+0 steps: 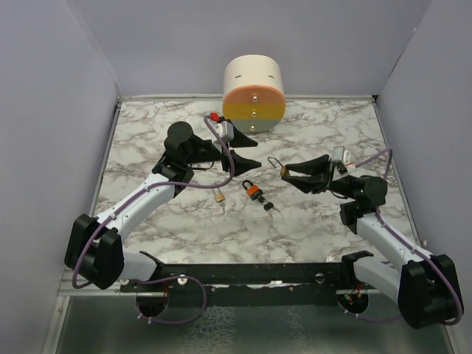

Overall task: Lock with the key
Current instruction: Pick up the lock from the center of the board.

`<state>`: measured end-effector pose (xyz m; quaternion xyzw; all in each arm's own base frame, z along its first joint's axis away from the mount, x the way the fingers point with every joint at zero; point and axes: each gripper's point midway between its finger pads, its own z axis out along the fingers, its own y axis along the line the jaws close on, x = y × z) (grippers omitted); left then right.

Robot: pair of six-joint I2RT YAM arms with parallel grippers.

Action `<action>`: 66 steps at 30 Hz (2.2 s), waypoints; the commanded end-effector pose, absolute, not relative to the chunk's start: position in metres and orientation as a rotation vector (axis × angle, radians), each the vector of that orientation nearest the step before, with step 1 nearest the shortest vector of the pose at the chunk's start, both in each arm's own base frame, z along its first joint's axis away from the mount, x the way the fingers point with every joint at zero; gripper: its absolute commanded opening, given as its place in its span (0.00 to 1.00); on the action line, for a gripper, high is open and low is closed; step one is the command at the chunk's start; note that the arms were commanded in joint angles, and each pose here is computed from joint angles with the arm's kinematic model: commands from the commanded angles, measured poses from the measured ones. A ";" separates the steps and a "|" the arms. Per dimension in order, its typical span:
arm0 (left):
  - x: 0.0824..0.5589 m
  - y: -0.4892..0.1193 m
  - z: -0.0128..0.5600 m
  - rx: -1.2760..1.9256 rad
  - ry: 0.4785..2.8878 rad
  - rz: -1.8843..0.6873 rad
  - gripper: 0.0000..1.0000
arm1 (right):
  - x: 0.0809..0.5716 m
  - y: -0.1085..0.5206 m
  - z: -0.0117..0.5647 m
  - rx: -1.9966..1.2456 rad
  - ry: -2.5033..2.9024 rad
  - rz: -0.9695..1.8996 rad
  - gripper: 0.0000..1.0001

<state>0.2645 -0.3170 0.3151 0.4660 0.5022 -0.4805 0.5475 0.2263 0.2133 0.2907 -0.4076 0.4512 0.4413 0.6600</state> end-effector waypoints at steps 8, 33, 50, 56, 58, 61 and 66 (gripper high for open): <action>0.236 -0.324 0.341 1.195 1.038 -1.262 0.50 | 0.229 0.208 0.301 -0.863 0.978 0.941 0.01; 0.237 -0.351 0.347 1.160 1.045 -1.343 0.37 | 0.236 0.210 0.300 -0.824 0.969 0.856 0.01; 0.242 -0.359 0.344 1.143 1.063 -1.358 0.05 | 0.239 0.213 0.298 -0.822 0.986 0.856 0.01; 0.238 -0.356 0.352 1.147 1.031 -1.340 0.05 | 0.248 0.215 0.293 -0.821 1.037 0.864 0.06; 0.236 -0.355 0.354 1.158 1.012 -1.329 0.04 | 0.249 0.217 0.293 -0.830 1.051 0.875 0.21; 0.236 -0.353 0.355 1.176 1.000 -1.320 0.04 | 0.250 0.217 0.292 -0.832 1.066 0.886 0.33; 0.236 -0.350 0.349 1.213 1.002 -1.331 0.03 | 0.249 0.218 0.292 -0.846 1.087 0.891 0.49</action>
